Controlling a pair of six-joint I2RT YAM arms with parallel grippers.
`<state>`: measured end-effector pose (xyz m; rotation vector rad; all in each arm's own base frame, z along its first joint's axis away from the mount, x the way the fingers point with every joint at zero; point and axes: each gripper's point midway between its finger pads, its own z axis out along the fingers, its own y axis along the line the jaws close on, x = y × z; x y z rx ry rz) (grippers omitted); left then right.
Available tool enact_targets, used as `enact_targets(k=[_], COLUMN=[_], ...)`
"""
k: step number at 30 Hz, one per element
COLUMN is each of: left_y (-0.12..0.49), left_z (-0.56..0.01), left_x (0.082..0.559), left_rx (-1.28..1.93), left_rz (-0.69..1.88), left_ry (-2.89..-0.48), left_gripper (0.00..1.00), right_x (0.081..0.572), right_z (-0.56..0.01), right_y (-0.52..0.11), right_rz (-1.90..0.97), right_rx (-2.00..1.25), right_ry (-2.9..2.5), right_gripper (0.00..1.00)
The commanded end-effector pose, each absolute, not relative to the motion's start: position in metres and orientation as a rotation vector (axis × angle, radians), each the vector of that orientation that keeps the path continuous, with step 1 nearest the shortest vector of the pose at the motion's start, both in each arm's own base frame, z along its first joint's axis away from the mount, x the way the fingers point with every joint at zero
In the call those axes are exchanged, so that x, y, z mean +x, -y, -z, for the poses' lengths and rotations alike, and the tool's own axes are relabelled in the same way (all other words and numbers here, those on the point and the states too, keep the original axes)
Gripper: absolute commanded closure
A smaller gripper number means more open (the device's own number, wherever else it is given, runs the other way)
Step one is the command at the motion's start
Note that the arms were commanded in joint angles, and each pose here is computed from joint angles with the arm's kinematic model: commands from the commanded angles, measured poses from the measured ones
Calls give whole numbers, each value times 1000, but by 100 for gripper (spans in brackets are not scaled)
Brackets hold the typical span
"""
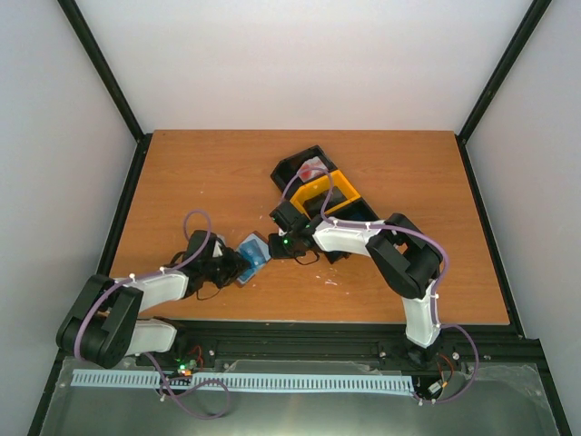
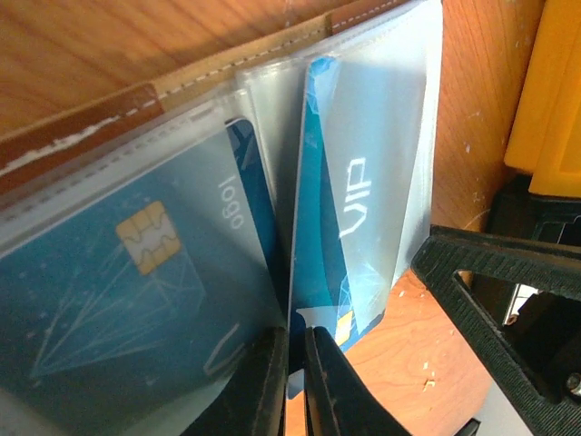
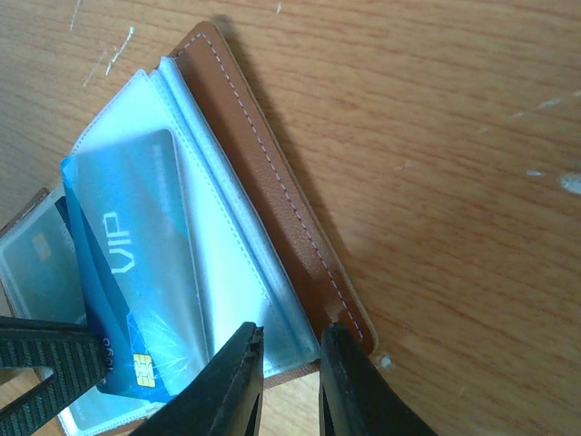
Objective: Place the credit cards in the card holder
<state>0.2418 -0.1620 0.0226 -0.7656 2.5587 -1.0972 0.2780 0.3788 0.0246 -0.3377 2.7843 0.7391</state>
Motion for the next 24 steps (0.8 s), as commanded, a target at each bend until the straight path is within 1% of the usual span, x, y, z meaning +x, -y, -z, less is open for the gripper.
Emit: enact_targets(k=[1, 2, 4, 8, 15, 20, 24], left_y=[147, 147, 146, 144, 126, 124, 126], left_z=[-7, -7, -6, -7, -10, -14, -9], left_x=[233, 233, 234, 235, 235, 234, 232], left_rx=[-870, -872, -877, -884, -982, -1006, -1018], left_rz=[1010, 1014, 1013, 1003, 905, 934, 941], left_ry=[-2564, -2552, -2541, -2528, -2460, -2411, -2436], left_gripper=[94, 97, 99, 99, 99, 99, 100], right_x=[244, 244, 245, 249, 276, 290, 302], right_z=[4, 3, 2, -3, -33, -32, -41], right_y=[-364, -365, -365, -367, -371, -378, -391], right_rz=[-685, -686, -688, -692, -596, -570, -611], right_rx=[-344, -345, -342, -340, -380, -396, -446], right_ry=[-2948, -2945, -2941, -2922, -2816, -2786, -2715], right_gripper=[82, 82, 82, 82, 82, 81, 81])
